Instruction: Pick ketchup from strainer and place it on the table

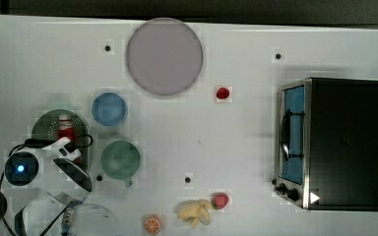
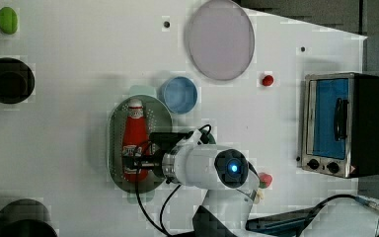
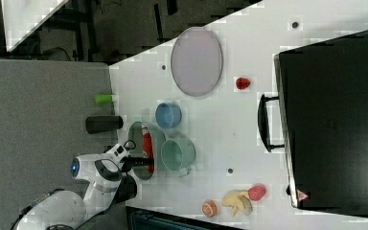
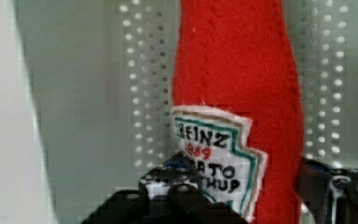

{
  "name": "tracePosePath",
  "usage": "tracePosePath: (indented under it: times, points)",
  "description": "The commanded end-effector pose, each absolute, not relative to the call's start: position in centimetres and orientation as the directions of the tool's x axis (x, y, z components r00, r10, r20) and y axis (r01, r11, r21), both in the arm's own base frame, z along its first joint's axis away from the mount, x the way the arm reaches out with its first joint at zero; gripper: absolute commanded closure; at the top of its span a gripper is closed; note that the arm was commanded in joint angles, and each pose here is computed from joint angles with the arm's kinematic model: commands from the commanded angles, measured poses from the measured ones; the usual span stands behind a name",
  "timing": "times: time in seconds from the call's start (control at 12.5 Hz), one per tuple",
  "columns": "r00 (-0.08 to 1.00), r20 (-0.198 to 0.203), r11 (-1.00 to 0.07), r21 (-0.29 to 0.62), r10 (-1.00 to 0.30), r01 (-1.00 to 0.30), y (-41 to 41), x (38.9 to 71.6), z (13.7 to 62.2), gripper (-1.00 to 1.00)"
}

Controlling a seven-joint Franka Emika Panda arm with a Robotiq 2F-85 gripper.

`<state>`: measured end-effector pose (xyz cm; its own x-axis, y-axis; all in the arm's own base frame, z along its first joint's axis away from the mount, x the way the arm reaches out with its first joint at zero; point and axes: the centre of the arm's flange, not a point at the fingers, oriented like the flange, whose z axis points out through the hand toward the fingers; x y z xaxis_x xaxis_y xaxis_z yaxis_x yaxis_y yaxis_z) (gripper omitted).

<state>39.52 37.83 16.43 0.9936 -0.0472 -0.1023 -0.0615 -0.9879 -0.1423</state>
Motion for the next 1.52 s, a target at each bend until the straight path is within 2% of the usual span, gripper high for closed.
tracePosePath:
  times: [0.08,0.32,0.56,0.72,0.96,1.12,1.28,1.52]
  points:
    - [0.997,-0.04,-0.983,-0.171,-0.062,-0.068,39.5,39.4,20.0,-0.22]
    - [0.996,-0.006,-0.987,-0.134,-0.089,-0.089,39.1,39.3,24.4,-0.22]
    - [0.977,-0.055,-0.974,-0.085,-0.205,-0.209,38.4,39.8,29.7,-0.22]
    - [0.975,-0.086,-0.974,-0.081,-0.206,-0.213,37.6,40.7,33.3,-0.22]
    - [0.986,-0.095,-0.987,-0.069,-0.136,-0.142,34.8,43.4,38.1,-0.22]
    - [0.988,-0.088,-0.99,-0.056,-0.126,-0.131,32.0,45.9,40.9,-0.22]
    - [0.987,-0.085,-0.989,-0.049,-0.136,-0.14,28.8,48.3,43.1,-0.22]
    - [0.977,-0.051,-0.975,-0.067,-0.208,-0.211,23.5,52.0,45.3,-0.22]
